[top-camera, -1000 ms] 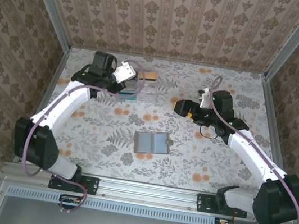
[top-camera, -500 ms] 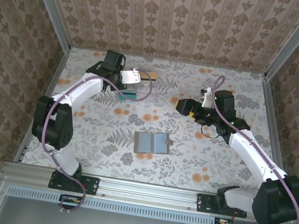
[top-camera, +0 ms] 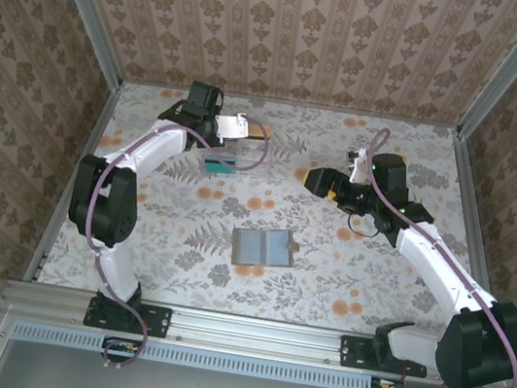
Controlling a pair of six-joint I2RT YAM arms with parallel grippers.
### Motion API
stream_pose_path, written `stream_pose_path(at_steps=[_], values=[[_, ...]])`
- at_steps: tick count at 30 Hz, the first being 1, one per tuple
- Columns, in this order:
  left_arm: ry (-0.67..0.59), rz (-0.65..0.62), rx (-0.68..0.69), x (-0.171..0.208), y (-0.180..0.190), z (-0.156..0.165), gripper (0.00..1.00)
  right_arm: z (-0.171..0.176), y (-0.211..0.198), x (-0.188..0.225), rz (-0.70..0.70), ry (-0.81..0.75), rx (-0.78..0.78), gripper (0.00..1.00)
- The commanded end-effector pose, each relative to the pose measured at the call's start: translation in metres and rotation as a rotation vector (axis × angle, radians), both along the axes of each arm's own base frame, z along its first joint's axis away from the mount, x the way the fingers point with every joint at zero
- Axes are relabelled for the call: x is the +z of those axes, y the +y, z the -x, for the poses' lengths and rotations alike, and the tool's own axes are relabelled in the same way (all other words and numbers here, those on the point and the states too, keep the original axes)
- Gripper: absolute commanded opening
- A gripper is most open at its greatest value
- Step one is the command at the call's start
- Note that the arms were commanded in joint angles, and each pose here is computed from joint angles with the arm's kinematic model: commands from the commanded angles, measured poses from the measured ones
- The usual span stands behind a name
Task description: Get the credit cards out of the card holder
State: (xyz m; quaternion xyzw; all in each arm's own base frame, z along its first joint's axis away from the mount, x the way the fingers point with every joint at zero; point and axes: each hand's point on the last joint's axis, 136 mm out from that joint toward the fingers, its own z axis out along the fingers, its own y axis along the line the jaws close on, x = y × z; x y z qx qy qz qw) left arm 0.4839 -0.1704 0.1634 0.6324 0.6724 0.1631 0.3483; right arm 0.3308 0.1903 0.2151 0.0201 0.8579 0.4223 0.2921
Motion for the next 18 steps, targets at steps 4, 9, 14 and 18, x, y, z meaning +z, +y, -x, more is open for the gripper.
stream_pose_path(at_steps=[4, 9, 14, 18], values=[[0.035, 0.003, -0.048, -0.005, -0.008, 0.001, 0.00, -0.004, -0.004, 0.001, 0.004, 0.015, -0.025, 1.00], [0.049, 0.001, -0.043, -0.011, -0.006, 0.002, 0.00, -0.005, -0.005, -0.001, 0.002, 0.020, -0.030, 1.00], [0.064, 0.002, -0.045, -0.009, -0.005, 0.005, 0.00, -0.005, -0.005, -0.002, -0.001, 0.023, -0.031, 1.00], [0.076, 0.006, -0.046, -0.009, -0.003, 0.007, 0.00, -0.005, -0.004, -0.004, -0.006, 0.025, -0.032, 1.00]])
